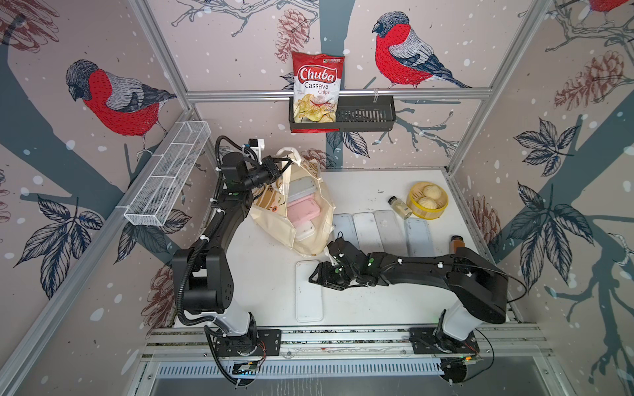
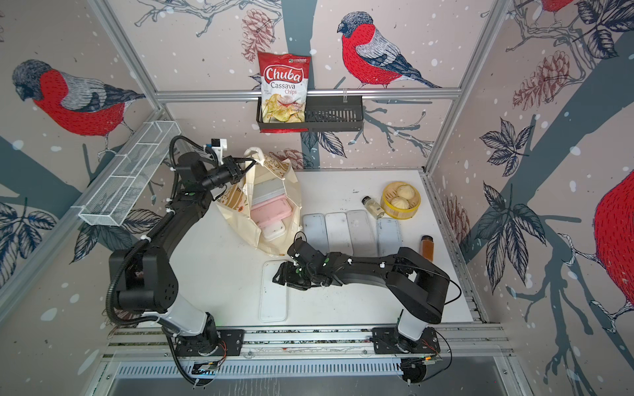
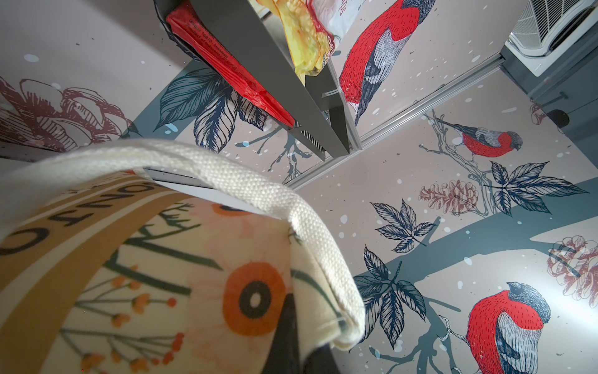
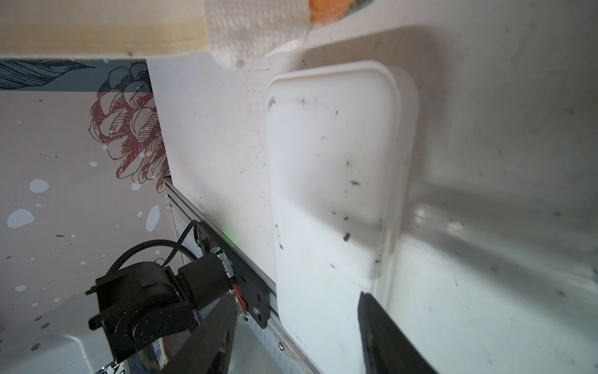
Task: Take out the pencil case from the canvas bag
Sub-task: Place the pencil case at the center of the board.
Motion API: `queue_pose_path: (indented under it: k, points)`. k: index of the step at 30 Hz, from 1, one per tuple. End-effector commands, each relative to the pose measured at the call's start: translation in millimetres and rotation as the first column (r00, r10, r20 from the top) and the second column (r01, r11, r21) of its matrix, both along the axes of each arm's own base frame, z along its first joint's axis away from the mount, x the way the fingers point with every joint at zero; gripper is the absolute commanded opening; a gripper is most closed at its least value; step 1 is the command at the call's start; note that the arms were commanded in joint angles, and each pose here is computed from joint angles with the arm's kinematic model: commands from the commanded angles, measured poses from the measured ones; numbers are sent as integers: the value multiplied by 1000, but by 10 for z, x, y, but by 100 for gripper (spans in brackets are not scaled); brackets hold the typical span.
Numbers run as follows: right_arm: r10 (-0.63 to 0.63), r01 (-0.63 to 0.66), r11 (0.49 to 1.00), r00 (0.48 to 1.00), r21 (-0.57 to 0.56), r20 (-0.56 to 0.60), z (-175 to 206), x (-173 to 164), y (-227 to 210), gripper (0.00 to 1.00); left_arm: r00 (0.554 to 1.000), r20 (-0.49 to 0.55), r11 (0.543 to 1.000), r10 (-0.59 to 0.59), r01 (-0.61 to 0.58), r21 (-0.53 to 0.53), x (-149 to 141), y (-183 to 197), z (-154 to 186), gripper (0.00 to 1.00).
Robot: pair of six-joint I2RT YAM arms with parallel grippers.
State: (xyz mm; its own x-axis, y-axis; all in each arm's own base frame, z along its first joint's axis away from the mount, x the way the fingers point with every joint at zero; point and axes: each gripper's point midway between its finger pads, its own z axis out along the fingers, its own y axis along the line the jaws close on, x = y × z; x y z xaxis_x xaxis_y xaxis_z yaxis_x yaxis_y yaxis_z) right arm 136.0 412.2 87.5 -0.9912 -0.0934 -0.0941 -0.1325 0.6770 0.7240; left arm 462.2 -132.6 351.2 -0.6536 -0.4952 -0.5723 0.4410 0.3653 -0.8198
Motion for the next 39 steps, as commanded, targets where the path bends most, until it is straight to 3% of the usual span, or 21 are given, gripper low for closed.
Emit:
queue_pose_path:
  k: [1,6,11,20,27,39]
  points:
    - [-18,20,1000,997,-24,79,108,101,-6,62,994,112,1000,-18,18,4,-41,-22,222,0]
    - [-71,64,997,974,41,217,502,278,68,61,994,108,1000,-22,22,3,-39,-42,195,0]
    - [-204,176,978,912,108,357,935,568,72,60,994,110,1000,-25,25,3,-43,-58,202,0]
    - [-456,333,883,776,331,435,1646,1024,175,58,994,109,1000,-24,23,7,-44,-58,194,0]
    - [-567,494,824,719,279,402,1417,1309,196,59,992,120,1000,-25,24,8,-69,-66,237,0]
    - [-613,565,789,746,241,259,1001,1647,550,60,992,121,1000,-27,26,7,-80,-72,247,0]
